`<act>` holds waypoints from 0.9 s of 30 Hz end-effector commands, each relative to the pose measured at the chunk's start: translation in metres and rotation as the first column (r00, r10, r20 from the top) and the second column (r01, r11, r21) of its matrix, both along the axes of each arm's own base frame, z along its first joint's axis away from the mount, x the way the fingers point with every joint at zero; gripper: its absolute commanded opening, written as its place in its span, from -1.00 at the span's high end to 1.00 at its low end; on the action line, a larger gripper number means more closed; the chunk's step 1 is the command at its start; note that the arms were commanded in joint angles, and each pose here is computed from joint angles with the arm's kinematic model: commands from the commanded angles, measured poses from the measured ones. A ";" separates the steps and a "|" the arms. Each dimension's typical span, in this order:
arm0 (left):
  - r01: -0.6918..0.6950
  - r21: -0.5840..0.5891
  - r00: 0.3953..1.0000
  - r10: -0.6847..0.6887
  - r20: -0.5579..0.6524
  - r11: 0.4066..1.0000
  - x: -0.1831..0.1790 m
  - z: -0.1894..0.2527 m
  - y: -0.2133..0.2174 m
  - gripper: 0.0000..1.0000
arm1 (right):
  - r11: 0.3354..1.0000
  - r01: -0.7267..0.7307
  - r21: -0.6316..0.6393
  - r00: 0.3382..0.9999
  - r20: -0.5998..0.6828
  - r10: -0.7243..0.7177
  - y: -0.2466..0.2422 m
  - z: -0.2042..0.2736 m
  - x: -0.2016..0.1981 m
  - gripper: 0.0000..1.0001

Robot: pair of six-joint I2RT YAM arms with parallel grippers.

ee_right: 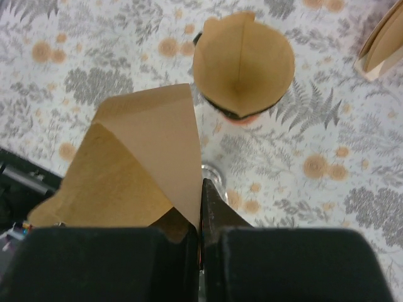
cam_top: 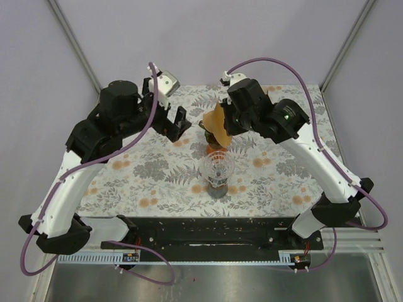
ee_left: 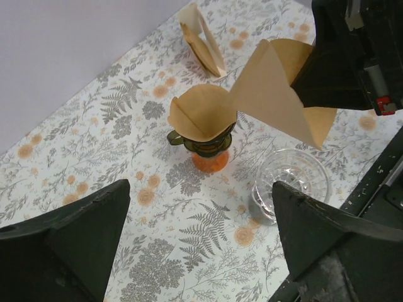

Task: Place the coffee filter in the dripper

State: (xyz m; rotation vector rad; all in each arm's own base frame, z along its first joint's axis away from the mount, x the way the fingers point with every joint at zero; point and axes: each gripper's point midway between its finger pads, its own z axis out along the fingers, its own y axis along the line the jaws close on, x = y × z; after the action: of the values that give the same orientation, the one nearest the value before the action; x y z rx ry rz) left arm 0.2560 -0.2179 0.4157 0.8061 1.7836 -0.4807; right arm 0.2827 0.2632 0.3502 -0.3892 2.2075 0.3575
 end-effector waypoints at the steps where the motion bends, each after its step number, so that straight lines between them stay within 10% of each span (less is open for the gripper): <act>1: 0.055 -0.064 0.998 -0.053 0.023 0.996 -0.030 0.027 0.009 -0.98 | 0.998 -0.062 -0.022 0.971 -0.232 0.055 -0.019 -0.011 -0.054 1.00; 9: -0.028 -0.127 0.985 0.005 -0.174 0.991 -0.025 -0.014 -0.003 -0.97 | 0.982 -0.127 -0.142 0.876 -0.480 0.044 -0.031 -0.052 -0.089 1.00; 27: 0.098 -0.271 0.881 -0.210 -0.424 0.958 -0.043 -0.047 -0.059 -0.89 | 0.965 -0.161 -0.209 0.801 -0.599 0.004 -0.057 -0.087 -0.124 1.00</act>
State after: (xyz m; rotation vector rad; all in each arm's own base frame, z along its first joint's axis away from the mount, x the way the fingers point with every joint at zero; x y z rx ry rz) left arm 0.2186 -0.2532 0.3593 0.6862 2.0653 -0.8946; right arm 0.2140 0.2630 0.2640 -0.5511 2.6577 0.4216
